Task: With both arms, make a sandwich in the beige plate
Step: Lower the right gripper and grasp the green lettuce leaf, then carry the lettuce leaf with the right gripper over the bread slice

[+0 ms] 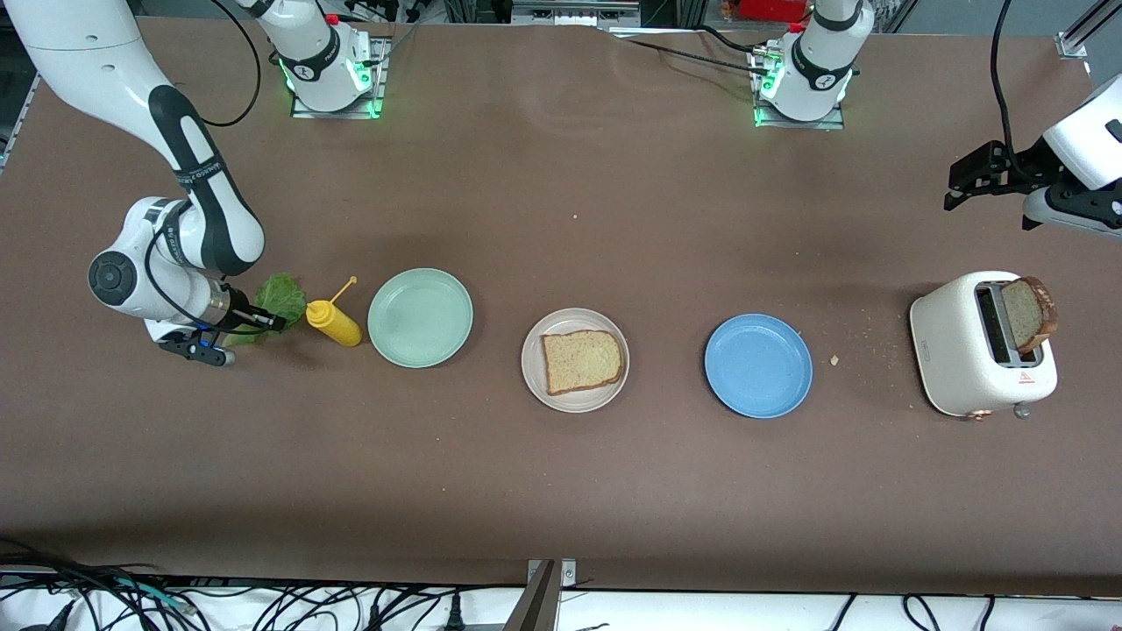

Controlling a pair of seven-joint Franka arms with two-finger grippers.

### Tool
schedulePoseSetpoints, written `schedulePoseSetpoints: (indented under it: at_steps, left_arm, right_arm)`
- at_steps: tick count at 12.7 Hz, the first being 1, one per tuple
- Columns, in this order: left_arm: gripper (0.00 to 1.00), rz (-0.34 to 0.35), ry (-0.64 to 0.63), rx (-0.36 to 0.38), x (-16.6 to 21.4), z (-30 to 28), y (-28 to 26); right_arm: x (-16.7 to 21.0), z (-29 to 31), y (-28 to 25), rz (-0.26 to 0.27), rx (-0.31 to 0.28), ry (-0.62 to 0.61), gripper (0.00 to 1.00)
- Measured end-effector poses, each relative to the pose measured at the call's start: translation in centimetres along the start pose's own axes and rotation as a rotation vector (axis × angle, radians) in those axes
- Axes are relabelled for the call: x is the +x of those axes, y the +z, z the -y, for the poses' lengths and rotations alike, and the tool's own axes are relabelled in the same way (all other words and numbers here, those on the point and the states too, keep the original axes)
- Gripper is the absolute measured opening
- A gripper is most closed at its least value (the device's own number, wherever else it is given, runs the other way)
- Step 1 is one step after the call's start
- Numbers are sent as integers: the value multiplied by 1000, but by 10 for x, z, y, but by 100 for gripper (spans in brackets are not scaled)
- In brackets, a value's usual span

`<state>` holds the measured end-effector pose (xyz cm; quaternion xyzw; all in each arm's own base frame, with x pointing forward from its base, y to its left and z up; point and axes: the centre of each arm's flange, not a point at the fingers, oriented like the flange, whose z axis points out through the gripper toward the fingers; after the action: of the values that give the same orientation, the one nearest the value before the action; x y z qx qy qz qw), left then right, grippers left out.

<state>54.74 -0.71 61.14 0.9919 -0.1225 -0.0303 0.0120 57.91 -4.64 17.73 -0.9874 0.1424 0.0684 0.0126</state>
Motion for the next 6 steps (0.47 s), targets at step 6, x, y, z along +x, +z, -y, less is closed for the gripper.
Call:
schedulePoseSetpoints:
  at_steps: [6]
  left_arm:
    - [100, 2, -1, -1, 0, 1, 0]
  right_arm:
    - [9, -2, -18, 4, -14, -9, 18]
